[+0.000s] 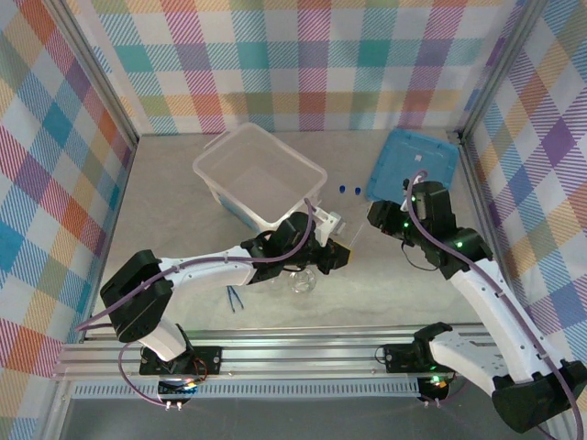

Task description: Organize the chemistry lab equipment

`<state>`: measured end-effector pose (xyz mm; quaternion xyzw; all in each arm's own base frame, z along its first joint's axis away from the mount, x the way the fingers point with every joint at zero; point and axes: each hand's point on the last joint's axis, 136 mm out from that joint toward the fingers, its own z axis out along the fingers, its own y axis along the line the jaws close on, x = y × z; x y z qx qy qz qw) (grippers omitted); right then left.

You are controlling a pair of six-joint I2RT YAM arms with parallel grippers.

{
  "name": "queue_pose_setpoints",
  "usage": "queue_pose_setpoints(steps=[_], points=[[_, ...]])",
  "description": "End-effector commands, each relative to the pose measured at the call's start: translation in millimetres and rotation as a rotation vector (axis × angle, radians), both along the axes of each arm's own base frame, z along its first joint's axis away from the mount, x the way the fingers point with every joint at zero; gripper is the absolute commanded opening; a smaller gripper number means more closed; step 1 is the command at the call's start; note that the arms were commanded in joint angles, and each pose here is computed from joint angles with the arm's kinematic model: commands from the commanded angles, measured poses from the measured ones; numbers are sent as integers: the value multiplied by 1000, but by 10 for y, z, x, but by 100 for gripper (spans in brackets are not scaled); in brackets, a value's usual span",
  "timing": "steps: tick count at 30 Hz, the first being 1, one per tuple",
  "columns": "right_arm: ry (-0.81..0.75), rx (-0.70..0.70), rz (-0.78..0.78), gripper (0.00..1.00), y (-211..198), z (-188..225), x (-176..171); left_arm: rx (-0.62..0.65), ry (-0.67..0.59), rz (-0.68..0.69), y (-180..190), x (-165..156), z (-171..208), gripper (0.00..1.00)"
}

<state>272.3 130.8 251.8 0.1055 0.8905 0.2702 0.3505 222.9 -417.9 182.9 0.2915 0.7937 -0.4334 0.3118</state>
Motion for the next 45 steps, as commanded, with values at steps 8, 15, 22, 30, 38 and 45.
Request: queue_pose_setpoints(steps=[8, 15, 22, 30, 38, 45], points=[[92, 184, 147, 47, 181, -70, -53, -22, -78, -20, 22, 15, 287, 6], [126, 255, 197, 47, 235, -135, -10, -20, -78, -41, 25, -24, 287, 6], [152, 311, 236, 45, 260, -178, 21, -23, -76, -70, 10, -67, 280, 6], [160, 324, 283, 40, 288, -171, 37, -5, -72, -100, -30, -92, 254, 6], [169, 328, 300, 31, 285, -206, 50, 10, -73, -116, -38, -111, 227, 6], [167, 333, 314, 22, 285, -187, 35, 31, -74, -105, -16, -90, 176, 6]])
